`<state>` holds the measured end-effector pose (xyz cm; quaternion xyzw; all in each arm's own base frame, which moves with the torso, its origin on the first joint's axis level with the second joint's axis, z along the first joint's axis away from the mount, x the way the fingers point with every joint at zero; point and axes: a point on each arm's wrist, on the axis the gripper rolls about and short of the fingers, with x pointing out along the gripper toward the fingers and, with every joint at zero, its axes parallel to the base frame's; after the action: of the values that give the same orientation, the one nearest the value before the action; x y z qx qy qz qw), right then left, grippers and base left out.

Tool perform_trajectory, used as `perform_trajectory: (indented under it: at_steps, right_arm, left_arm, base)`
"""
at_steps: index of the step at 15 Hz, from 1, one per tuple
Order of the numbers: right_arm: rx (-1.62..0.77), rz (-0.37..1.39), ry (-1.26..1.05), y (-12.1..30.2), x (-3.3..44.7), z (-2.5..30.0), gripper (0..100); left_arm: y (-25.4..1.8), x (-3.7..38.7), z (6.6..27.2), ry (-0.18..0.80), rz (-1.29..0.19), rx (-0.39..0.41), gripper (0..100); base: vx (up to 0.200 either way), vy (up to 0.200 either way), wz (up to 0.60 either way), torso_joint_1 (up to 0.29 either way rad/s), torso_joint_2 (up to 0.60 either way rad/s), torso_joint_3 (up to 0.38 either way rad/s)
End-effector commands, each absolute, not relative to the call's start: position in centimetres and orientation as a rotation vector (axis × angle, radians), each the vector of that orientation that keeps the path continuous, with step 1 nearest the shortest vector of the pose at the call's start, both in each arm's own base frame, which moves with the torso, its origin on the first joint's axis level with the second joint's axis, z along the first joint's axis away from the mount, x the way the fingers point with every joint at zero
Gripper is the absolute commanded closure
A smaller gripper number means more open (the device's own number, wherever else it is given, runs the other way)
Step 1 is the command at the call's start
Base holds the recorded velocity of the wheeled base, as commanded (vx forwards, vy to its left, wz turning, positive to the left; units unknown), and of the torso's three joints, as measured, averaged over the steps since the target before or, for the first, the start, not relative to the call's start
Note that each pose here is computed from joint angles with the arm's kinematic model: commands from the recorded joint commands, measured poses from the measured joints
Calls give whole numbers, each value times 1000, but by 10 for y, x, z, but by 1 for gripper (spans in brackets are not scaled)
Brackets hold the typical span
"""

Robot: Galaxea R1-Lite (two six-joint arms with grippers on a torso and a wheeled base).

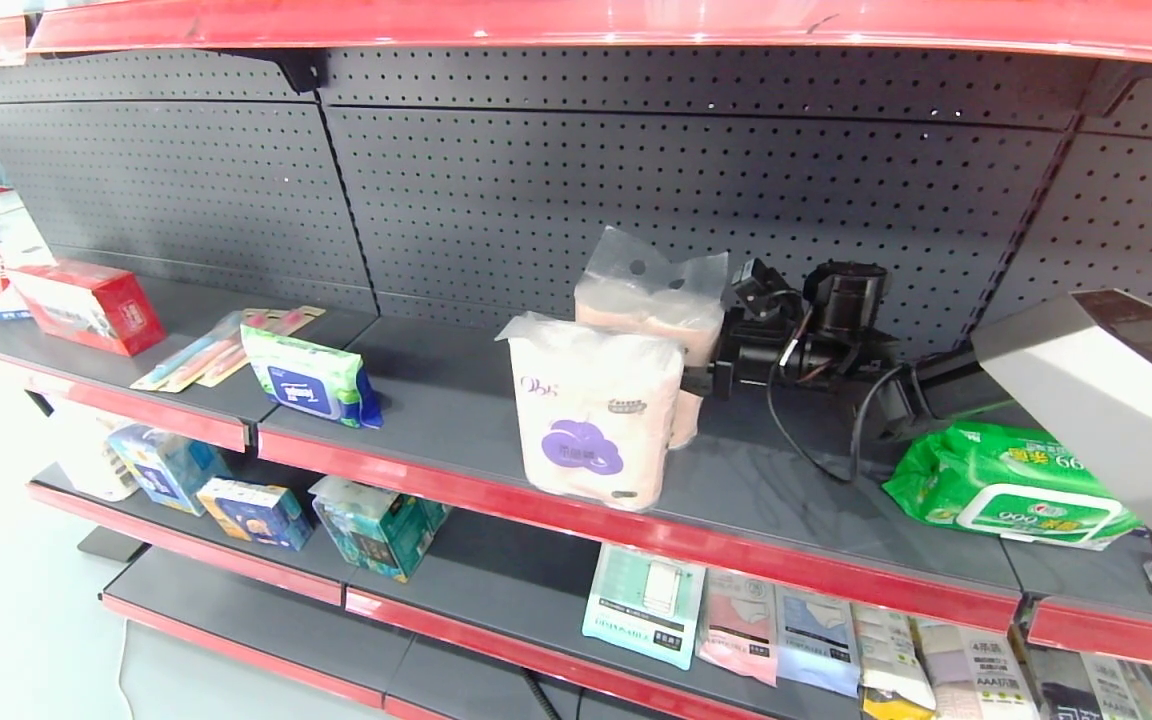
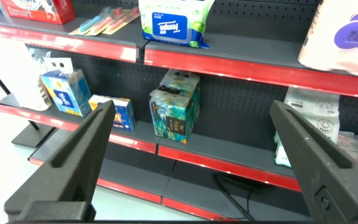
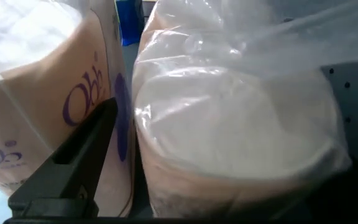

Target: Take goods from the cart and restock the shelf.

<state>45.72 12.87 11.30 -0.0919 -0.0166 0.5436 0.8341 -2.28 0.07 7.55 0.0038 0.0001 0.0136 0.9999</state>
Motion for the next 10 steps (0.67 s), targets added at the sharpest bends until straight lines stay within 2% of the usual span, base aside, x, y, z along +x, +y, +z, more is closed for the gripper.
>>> perform_trajectory:
  at_steps: [1,10]
  right_arm:
    - [-194,1144,-34,124,453,118,0]
    - [-158,1064,75,85,437,107,0]
  left_arm:
    - [1,-23,75,0,28,8,0]
    - [1,-23,75,0,28,8,0]
  base:
    - [0,0,0,0,0,0]
    - [0,0,0,0,0,0]
